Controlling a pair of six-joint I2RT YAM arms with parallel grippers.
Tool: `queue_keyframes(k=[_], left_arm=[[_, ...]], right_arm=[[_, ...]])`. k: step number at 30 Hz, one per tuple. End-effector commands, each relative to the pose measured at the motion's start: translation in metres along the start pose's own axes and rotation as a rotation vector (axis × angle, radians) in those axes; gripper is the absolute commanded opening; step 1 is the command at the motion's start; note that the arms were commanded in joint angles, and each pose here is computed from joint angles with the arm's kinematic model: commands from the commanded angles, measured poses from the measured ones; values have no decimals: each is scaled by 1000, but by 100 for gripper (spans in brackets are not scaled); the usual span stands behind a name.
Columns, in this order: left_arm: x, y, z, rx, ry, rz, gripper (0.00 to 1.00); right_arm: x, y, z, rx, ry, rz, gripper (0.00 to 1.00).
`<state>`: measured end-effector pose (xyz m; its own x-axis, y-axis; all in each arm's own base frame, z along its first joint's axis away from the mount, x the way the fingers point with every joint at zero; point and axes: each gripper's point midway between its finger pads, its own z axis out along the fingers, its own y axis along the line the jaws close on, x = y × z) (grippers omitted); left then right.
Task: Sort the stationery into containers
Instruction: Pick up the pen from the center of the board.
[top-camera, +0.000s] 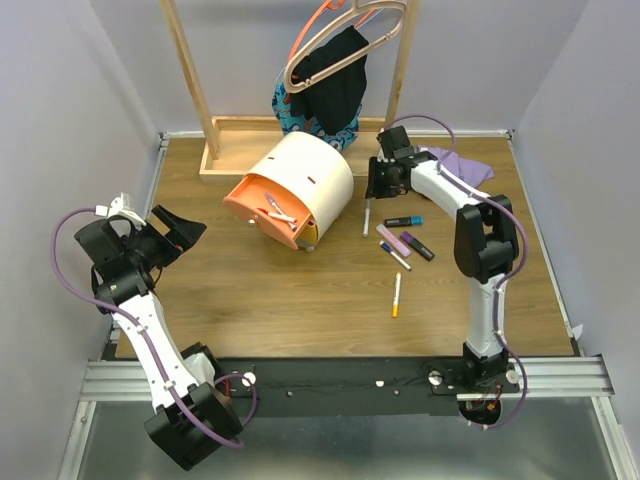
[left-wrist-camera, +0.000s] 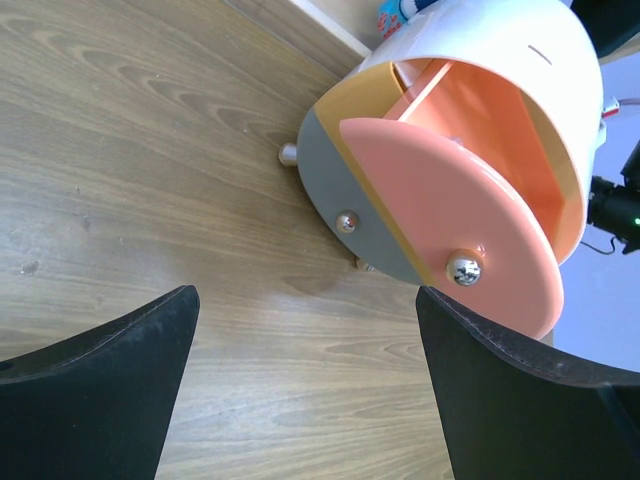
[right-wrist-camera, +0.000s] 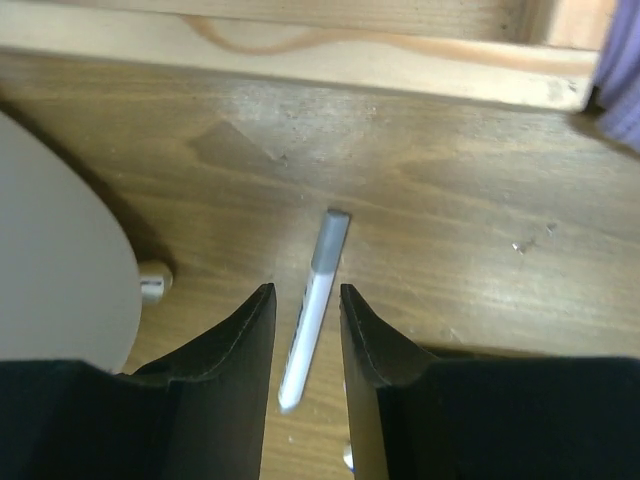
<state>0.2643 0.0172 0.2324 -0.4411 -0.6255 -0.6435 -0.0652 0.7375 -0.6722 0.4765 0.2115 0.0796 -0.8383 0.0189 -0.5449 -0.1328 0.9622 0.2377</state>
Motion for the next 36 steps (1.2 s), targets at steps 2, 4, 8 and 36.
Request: queue_keyframes(k=[2,4,8,36], left_arm=[[-4,1,-8,-40,-13,43,99],[-5,2,-8,-44,-15,42,99],[-9,4,-8,-51,-27,38,99],[-14,2,4,20,-34,-28,99]], right_arm=[[9,-11,33,62,51,43,40],[10,-12,37,68,56,46,40],[20,-17,49,83,84,47,41],[8,28,-63,-131,-25,-103,1]])
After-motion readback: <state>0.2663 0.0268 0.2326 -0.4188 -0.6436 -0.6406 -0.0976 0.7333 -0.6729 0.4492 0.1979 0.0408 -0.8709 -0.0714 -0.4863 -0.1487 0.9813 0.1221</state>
